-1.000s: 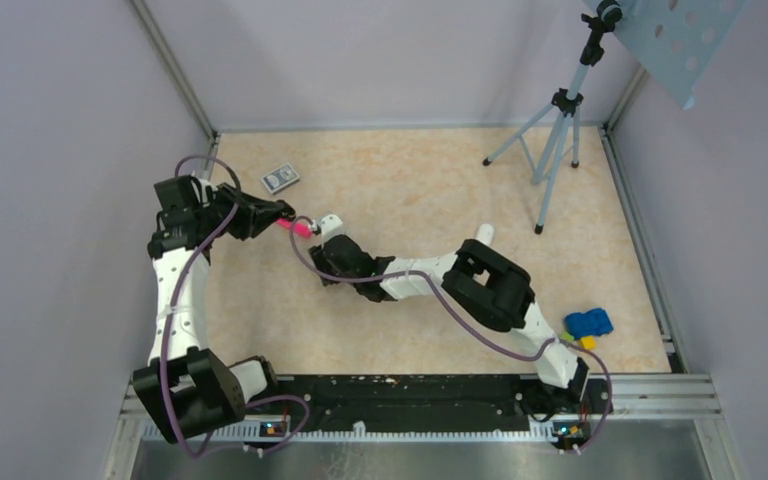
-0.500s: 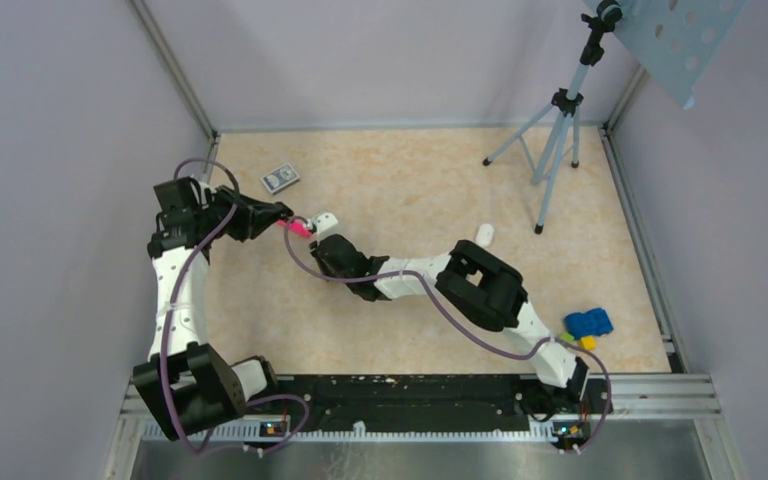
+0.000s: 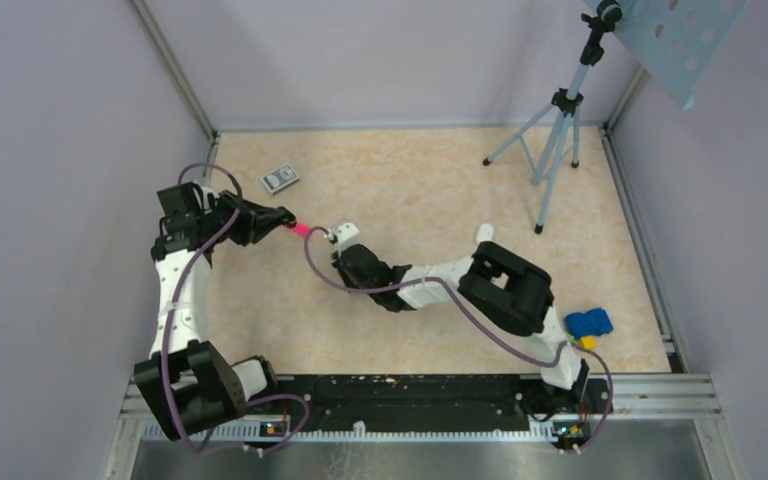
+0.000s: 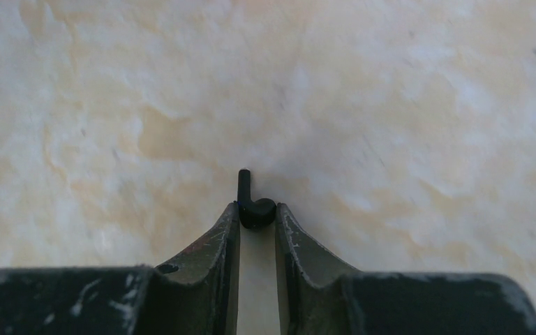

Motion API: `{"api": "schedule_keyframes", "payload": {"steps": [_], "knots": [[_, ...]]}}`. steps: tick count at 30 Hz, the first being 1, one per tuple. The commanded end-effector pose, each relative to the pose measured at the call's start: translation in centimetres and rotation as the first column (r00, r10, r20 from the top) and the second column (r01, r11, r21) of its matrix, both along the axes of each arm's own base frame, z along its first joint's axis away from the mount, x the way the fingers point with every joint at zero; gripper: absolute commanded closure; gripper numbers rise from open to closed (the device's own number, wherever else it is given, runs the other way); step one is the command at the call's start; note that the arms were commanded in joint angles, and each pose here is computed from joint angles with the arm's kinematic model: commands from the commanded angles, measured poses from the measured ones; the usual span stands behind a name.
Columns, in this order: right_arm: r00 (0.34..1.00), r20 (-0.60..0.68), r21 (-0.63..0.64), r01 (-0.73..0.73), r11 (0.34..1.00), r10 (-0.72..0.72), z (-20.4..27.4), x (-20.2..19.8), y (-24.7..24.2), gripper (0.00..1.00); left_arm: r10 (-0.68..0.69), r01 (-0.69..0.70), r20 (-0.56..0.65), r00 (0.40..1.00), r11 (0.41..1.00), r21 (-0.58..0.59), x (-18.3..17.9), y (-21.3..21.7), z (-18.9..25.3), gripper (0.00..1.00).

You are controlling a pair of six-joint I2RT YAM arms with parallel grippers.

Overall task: Insert the wireless bluetooth earbuds into the charging case
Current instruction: Pick up the left earbud from the center of the board, then place the left earbud at the center of the board.

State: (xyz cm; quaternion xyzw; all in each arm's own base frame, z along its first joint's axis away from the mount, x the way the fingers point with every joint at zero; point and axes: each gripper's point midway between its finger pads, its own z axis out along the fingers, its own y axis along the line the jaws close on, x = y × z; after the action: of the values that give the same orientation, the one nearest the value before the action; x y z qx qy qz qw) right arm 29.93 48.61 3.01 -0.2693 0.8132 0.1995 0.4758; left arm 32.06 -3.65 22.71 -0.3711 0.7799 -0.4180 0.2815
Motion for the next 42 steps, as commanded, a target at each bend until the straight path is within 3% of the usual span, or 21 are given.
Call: {"api": "schedule_keyframes", "payload": {"steps": [1,3,10,17,35,42], "knots": [[1.0,-0.017,0.057,-0.007,0.998,0.008,4.0,-2.1,-3.4,0.92,-0.094,0.094,0.133,0.987,0.996,0.006,0.0,-1.1,1.2,1.0],[0.998,-0.058,0.046,0.007,0.999,-0.004,3.7,-3.1,-6.2,0.92,-0.202,0.202,0.203,0.958,0.979,0.017,0.1,-2.9,1.3,1.0],[0.997,-0.064,0.015,0.046,0.999,-0.045,4.9,-7.1,-16.2,0.91,-0.479,0.472,0.088,0.873,0.877,0.087,-1.1,-11.7,-2.7,1.0],[0.993,-0.057,-0.078,0.097,0.992,-0.101,4.5,-8.1,-22.9,0.88,-0.587,0.582,0.058,0.807,0.809,0.089,-2.3,-16.5,-4.2,1.0],[0.988,-0.113,-0.12,0.093,0.988,-0.107,1.6,-6.4,-24.3,0.78,-0.638,0.633,0.051,0.768,0.769,0.094,-4.0,-17.3,-4.9,1.0],[0.984,-0.131,-0.136,0.102,0.985,-0.12,1.3,-6.3,-24.7,0.59,-0.647,0.642,0.053,0.76,0.762,0.085,-4.0,-17.5,-5.0,1.0]]}}
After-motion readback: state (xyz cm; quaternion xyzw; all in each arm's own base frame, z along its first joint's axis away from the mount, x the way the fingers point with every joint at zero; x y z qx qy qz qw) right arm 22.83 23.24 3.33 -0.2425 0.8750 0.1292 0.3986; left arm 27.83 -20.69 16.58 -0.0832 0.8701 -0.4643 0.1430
